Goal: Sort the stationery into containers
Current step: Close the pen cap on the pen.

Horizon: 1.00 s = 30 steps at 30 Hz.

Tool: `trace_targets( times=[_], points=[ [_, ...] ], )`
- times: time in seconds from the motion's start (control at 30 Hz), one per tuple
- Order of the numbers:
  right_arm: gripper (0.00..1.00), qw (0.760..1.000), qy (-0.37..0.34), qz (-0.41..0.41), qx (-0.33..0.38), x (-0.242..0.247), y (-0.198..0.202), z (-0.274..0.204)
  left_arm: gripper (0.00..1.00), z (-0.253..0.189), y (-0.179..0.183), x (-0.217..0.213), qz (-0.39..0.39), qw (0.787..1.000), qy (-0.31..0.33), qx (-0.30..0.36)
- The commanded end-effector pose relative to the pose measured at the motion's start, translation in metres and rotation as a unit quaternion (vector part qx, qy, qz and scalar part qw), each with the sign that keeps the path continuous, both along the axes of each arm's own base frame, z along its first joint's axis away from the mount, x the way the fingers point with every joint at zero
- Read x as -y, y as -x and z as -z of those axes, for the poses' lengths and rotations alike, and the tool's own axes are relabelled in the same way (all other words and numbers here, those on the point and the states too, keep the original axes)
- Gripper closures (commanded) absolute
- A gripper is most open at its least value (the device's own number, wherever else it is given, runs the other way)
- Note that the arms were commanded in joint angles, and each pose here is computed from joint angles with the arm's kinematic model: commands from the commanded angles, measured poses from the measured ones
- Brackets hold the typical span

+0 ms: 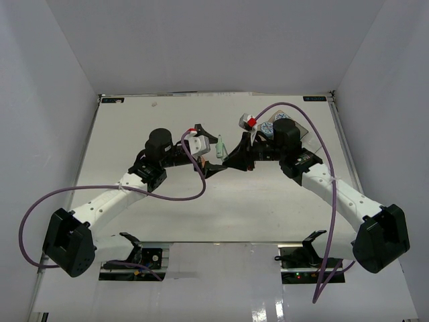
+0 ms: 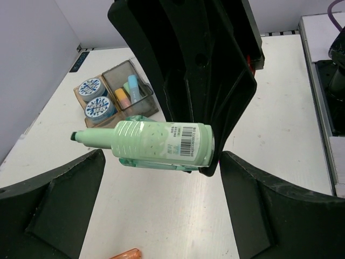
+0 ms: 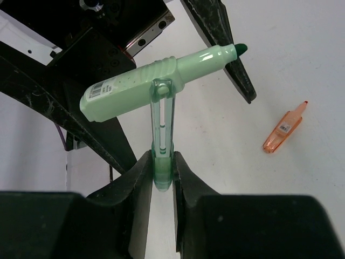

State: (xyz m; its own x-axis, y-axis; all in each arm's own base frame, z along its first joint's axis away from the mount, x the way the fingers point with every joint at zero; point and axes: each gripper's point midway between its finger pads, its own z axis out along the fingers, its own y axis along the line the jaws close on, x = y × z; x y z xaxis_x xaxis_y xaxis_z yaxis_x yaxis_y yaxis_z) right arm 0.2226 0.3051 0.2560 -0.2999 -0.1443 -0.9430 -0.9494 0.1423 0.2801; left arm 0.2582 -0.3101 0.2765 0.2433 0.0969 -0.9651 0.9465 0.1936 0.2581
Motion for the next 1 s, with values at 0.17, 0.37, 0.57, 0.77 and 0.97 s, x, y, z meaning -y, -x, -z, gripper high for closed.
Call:
trace_targets(
  times=[0.17,0.37,0.57,0.77,0.97],
  points=[
    [0.92,0.998,-0.033,-0.010,0.059,0.000,-0.001,-0.034,0.02,-0.013,0.008,-0.004,0.011,1.000,0.022,-0.008],
    [0.92,0.998,-0.031,-0.015,0.053,0.000,-0.001,-0.029,0.02,-0.017,0.005,-0.004,0.007,0.999,0.030,-0.009],
    [0.92,0.999,-0.025,-0.005,0.048,0.000,-0.004,-0.023,0.02,-0.014,-0.002,-0.016,-0.040,0.999,0.033,-0.008],
    [0.92,0.999,-0.024,0.000,0.044,0.000,-0.007,-0.023,0.02,-0.020,0.002,-0.026,-0.056,0.998,0.037,0.013],
    [0.92,0.999,-0.022,0.002,0.042,0.000,-0.008,-0.022,0.02,-0.031,-0.004,-0.023,-0.056,0.997,0.041,0.039]
  ],
)
